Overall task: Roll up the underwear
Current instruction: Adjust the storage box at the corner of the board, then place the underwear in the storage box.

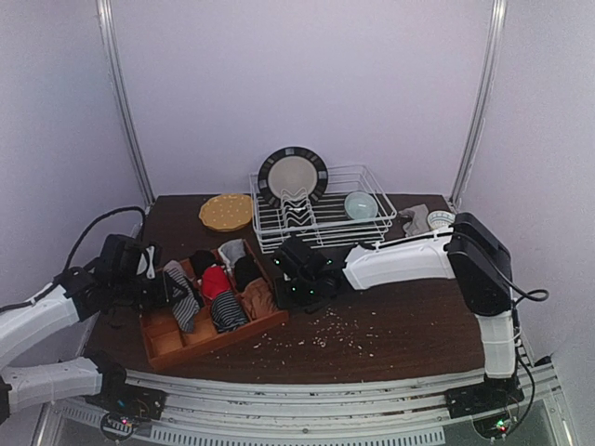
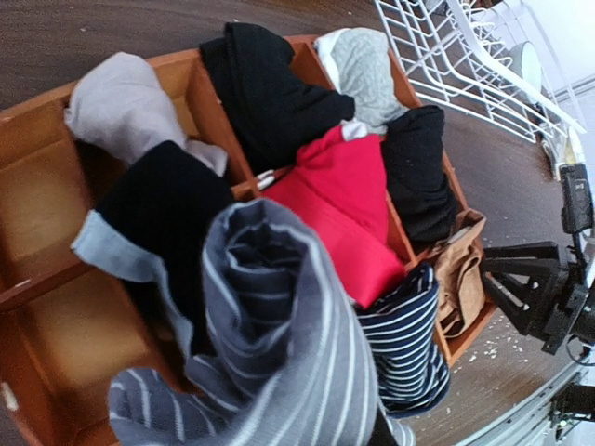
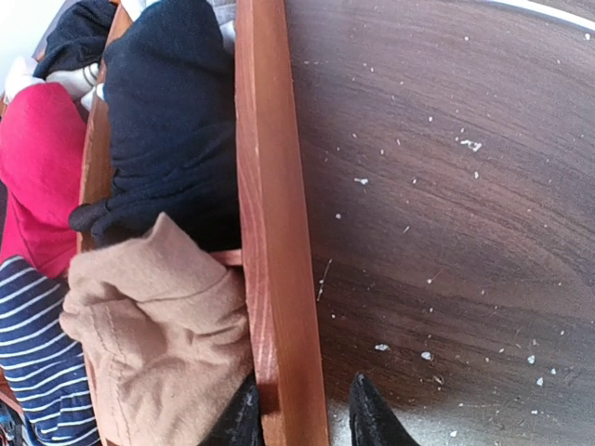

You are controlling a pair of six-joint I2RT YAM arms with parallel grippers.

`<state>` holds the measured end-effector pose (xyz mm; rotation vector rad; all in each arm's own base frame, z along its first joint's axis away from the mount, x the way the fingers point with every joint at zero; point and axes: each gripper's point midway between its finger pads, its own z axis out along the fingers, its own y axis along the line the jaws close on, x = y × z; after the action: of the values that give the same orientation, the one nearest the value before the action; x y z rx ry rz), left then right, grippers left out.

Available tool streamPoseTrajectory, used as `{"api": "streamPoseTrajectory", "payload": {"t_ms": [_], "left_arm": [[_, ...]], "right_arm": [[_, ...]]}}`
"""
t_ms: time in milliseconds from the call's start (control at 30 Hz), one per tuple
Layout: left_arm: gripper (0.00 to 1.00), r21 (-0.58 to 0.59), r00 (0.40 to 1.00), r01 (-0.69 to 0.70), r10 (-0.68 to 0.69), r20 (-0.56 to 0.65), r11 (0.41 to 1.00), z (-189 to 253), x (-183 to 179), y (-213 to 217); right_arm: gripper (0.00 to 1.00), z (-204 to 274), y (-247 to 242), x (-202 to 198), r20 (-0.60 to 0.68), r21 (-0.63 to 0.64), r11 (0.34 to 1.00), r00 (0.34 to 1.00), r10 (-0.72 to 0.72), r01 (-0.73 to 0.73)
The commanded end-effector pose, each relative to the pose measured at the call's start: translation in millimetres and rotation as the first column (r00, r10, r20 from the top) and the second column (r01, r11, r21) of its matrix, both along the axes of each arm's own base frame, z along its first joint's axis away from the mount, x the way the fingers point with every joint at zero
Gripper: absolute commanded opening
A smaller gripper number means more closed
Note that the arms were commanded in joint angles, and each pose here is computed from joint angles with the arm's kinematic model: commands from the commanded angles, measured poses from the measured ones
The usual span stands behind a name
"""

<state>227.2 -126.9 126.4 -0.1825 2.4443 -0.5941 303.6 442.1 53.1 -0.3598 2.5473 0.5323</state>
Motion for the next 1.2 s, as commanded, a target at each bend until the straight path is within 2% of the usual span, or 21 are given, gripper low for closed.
{"api": "streamPoseTrajectory", "payload": {"t_ms": [0,100,333,500,767,933,1167], "left_arm": [[0.0,-0.225,0.996,0.06,-0.044,0.075,0.973,24,22,-40],[0.0,-0.272,0.997,0.074,-0.067,0.037,0.959,16,21,-53],[0.0,-0.089,0.989,0.018,-0.031,-0.147,0.996,-29,2,-37],[0.0,-0.007,0.971,0.006,-0.007,-0.237,1.0,-52,-19,-27],[0.0,0.158,0.941,-0.021,0.073,-0.331,0.987,-86,-35,-22],[0.0,0.265,0.929,-0.027,0.122,-0.348,0.964,-94,-38,-20],[0.0,0.337,0.902,-0.056,0.193,-0.386,0.94,-118,-50,-11]], "right_arm": [[0.3,-20,-16,-9,-0.044,-0.071,0.997,0.999,0.012,-0.015],[0.32,-17,-14,-10,-0.043,-0.055,0.998,0.999,0.026,-0.029],[0.34,-11,-14,-13,-0.034,-0.022,0.999,0.999,0.04,-0.041],[0.34,-10,-13,-16,-0.035,0.006,0.999,0.998,0.044,-0.043],[0.34,-10,-11,-18,-0.039,0.033,0.998,0.998,0.054,-0.053],[0.34,-9,-12,-20,-0.036,0.038,0.997,0.997,0.066,-0.064],[0.34,-9,-14,-22,-0.03,0.032,0.997,0.997,0.077,-0.076]]}}
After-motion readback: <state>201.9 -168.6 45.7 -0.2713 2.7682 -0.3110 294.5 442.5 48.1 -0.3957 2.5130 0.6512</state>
